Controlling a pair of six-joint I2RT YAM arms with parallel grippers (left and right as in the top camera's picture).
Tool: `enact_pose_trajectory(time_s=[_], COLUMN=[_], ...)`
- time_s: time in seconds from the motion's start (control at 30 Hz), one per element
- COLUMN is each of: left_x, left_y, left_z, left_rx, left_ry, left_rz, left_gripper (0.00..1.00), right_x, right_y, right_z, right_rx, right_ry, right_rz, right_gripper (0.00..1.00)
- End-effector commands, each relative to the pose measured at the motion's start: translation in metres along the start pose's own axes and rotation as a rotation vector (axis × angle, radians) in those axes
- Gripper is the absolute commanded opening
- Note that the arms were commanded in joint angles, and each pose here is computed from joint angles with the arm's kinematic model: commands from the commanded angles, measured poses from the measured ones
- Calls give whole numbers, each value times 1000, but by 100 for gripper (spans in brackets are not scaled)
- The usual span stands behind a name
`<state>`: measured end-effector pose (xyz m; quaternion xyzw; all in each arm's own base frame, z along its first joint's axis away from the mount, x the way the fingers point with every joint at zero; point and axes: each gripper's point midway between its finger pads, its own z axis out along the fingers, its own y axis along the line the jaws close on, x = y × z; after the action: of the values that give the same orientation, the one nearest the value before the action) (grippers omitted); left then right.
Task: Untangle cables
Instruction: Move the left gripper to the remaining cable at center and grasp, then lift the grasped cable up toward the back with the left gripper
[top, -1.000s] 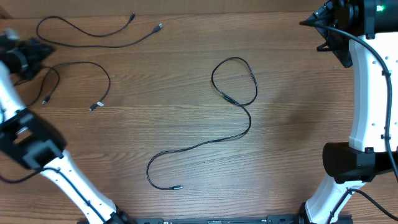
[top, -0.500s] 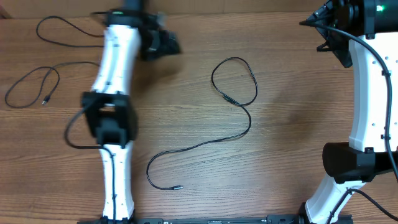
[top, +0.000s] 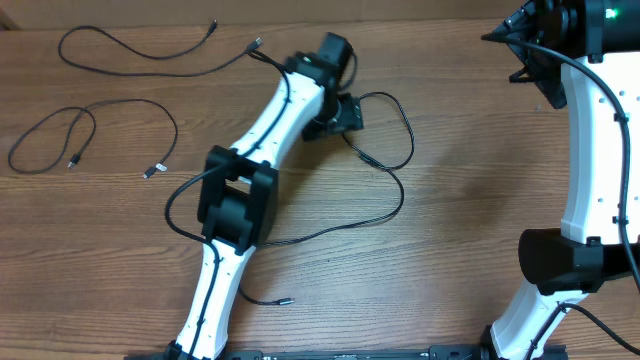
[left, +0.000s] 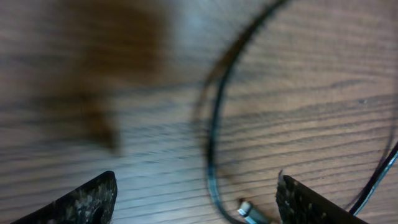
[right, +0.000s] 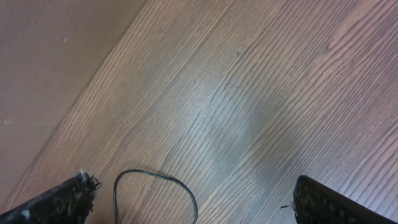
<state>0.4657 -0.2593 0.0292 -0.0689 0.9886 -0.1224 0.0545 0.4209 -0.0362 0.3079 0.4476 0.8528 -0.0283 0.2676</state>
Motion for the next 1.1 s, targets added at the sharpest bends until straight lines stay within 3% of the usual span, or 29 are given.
enact_pose_trajectory(time_s=[0.0,0.1,0.33,0.47,0.77,0.83,0.93,1.07], left_x=[24,28,32,34,22,22,20,7], left_y=[-21,-33,-25,-20,-18,-17,-20,-23], left_z=[17,19,27,30,29,29,22,-23], left_rx=[-8,8,-39,-63,-80,-82,-74,-56], left_ry=[20,10,-4,-2,-65,-64,-66,-107], left_rz=[-21,-5,-112,-113,-104,-105,-87,-67], left_gripper=[81,81,69,50,29,16,4,4], right_x=[-4,-4,-4,-4,-4,-4,-4,-4], right_y=[-1,-1,-1,-1,-1,-1,-1,-1], right_z=[-2,-2,-2,-2,-2,-2,-2,-2], right_rx=[0,0,0,0,0,0,0,0], right_ry=[-18,-18,-18,-18,-18,-18,-18,-18], right_rz=[2,2,2,2,2,2,2,2], right_gripper=[100,100,100,100,100,100,100,100])
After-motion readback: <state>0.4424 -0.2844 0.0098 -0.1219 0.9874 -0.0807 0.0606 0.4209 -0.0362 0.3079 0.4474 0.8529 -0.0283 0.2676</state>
